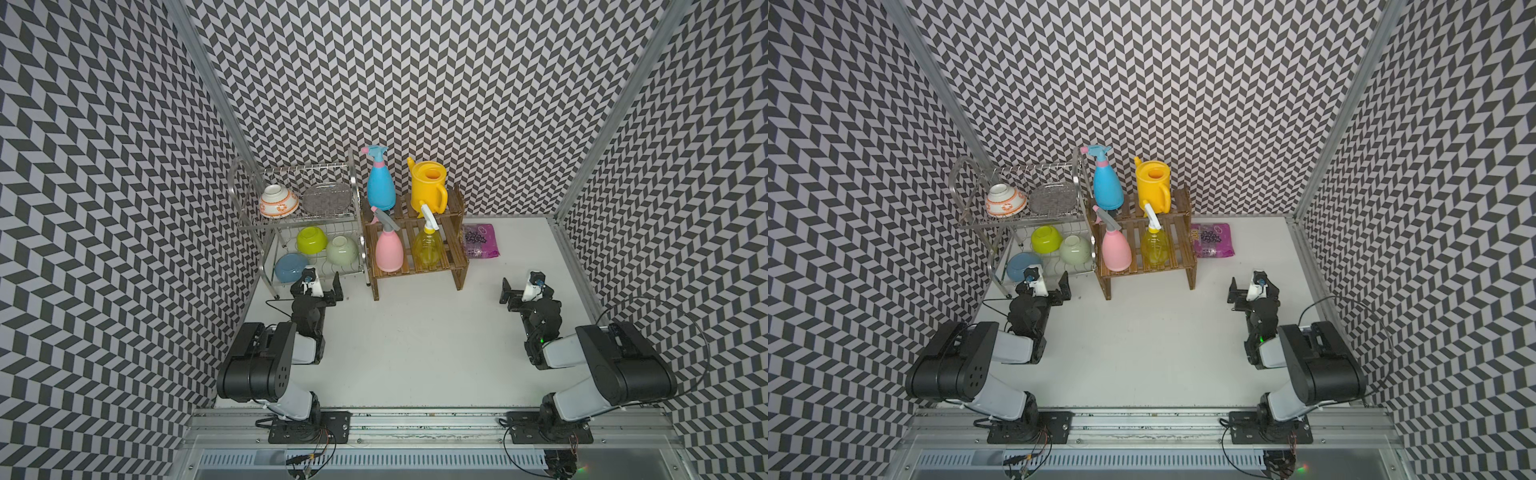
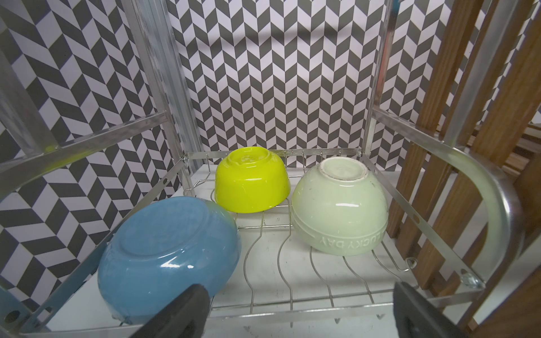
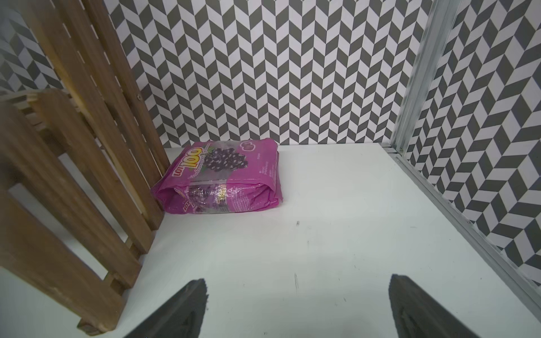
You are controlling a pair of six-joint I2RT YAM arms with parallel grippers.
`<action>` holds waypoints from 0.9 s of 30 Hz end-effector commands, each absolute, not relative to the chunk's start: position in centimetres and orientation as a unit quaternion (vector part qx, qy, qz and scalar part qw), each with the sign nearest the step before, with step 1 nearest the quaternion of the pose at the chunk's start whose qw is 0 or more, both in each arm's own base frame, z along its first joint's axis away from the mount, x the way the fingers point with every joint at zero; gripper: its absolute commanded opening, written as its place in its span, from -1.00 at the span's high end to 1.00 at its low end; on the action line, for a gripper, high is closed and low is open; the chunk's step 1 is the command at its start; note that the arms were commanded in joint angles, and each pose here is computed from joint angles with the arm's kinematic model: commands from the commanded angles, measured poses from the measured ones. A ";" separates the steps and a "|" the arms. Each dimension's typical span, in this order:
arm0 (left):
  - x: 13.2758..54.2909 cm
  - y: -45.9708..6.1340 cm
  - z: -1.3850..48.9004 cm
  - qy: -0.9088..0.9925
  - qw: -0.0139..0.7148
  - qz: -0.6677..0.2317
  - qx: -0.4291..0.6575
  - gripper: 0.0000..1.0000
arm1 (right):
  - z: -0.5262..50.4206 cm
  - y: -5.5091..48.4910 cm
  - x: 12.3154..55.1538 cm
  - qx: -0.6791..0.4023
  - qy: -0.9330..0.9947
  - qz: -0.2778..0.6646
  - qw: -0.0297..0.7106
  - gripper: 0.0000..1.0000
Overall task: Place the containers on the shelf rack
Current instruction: Reset both arms
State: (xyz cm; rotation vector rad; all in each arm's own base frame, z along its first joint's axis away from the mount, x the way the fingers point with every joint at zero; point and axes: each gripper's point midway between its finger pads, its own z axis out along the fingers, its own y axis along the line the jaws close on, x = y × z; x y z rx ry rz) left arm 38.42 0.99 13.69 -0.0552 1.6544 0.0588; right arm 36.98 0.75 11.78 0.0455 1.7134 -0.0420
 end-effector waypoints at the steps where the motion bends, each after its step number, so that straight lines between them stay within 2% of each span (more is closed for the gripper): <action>1: 38.7 0.9 14.5 0.729 0.684 0.021 -0.024 -1.00 | 14.9 1.0 37.5 0.013 0.712 -0.007 0.702 -0.99; 10: 38.7 1.0 14.4 0.729 0.684 0.021 -0.025 -1.00 | 15.0 1.1 38.4 0.011 0.723 -0.009 0.691 -0.99; 19: 38.7 0.9 14.4 0.729 0.684 0.021 -0.024 -1.00 | 16.3 1.1 34.0 0.002 0.678 -0.002 0.735 -0.99; 27: 38.7 0.9 14.5 0.729 0.684 0.021 -0.024 -1.00 | 16.6 0.9 33.8 0.010 0.672 -0.005 0.740 -0.99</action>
